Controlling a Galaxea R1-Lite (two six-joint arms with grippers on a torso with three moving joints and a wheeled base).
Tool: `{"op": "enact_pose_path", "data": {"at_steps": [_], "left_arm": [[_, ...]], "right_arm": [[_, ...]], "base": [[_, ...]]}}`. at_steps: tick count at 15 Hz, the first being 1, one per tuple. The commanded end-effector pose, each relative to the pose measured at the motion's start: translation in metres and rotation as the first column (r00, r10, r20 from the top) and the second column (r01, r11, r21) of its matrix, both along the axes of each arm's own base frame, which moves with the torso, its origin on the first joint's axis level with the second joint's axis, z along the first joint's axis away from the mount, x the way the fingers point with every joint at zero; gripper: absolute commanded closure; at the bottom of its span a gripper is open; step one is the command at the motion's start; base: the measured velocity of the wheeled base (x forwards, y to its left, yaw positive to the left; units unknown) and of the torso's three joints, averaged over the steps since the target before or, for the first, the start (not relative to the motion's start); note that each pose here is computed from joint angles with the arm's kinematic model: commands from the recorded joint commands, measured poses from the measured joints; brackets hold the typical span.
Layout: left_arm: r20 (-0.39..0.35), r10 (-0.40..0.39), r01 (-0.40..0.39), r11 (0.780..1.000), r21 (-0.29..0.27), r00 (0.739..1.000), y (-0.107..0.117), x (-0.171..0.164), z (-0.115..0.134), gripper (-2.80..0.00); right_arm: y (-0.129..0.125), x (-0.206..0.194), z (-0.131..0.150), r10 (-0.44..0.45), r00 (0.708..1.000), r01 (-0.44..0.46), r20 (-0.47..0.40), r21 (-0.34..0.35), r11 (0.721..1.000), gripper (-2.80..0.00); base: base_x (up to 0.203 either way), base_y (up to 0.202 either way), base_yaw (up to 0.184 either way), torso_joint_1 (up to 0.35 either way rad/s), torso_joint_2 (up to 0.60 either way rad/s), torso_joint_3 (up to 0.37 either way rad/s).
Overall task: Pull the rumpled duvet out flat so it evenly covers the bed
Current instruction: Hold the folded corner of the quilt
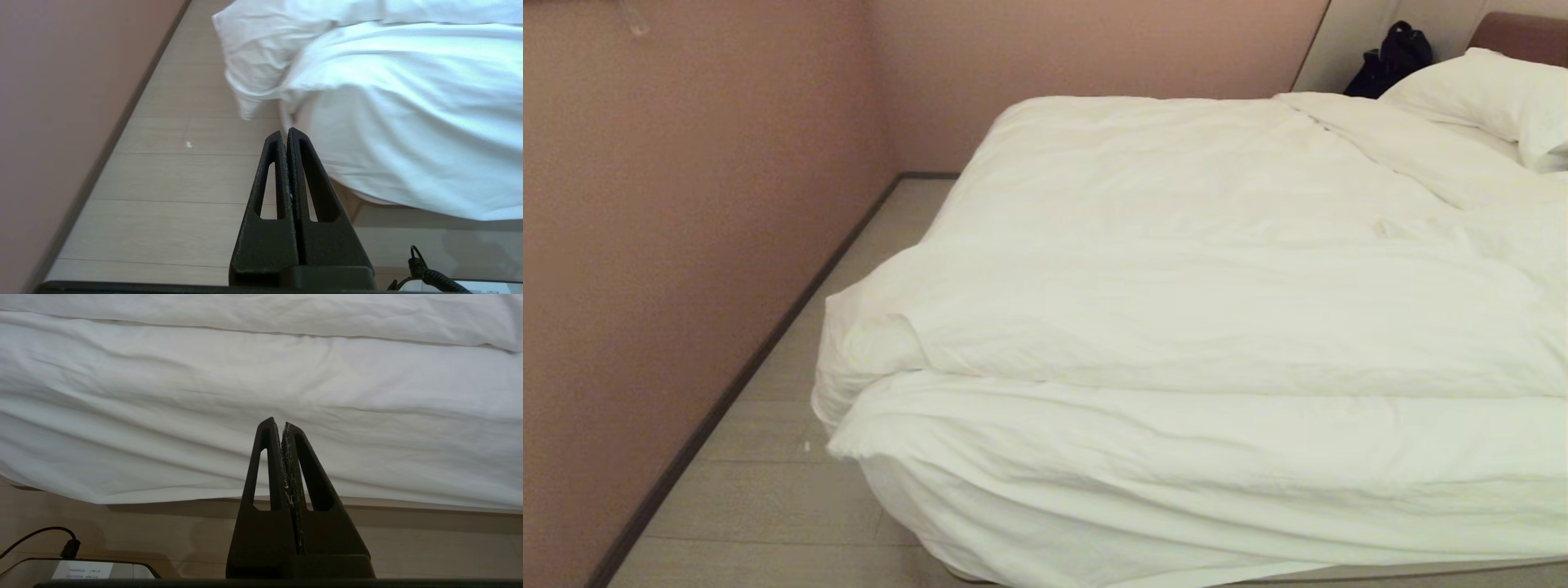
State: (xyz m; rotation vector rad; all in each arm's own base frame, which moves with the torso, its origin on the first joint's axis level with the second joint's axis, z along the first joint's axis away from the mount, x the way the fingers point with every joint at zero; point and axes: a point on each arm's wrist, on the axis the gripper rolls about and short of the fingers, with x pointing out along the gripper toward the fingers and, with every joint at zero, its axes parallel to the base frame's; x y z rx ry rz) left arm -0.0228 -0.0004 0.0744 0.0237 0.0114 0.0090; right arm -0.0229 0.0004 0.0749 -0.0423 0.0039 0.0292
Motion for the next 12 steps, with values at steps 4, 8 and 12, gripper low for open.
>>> {"op": "enact_pose_path", "data": {"at_steps": [4, 8, 12], "left_arm": [[0.001, 0.0, 0.0, 1.0, 0.001, 1.0, 0.0, 0.0, 0.0, 0.0], [0.002, 0.0, 0.0, 1.0, -0.005, 1.0, 0.0, 0.0, 0.0002, 0.0], [0.004, 0.0, 0.0, 1.0, -0.01, 1.0, 0.0, 0.0, 0.0003, 0.0]], "right_arm": [[0.0, 0.0001, -0.0002, 0.002, 1.0, -0.002, -0.003, 0.001, 1.0, 0.0], [0.0, 0.0001, 0.0, 0.002, 1.0, -0.002, -0.002, 0.001, 1.0, 0.0], [0.0, 0.0001, 0.0, 0.001, 1.0, -0.001, -0.002, 0.001, 1.0, 0.0]], "base": [[0.0, -0.195, 0.001, 0.001, 0.0, 0.003], [0.0, -0.143, -0.001, 0.002, 0.0, 0.002], [0.0, 0.0, 0.0, 0.0, 0.0, 0.0]]}}
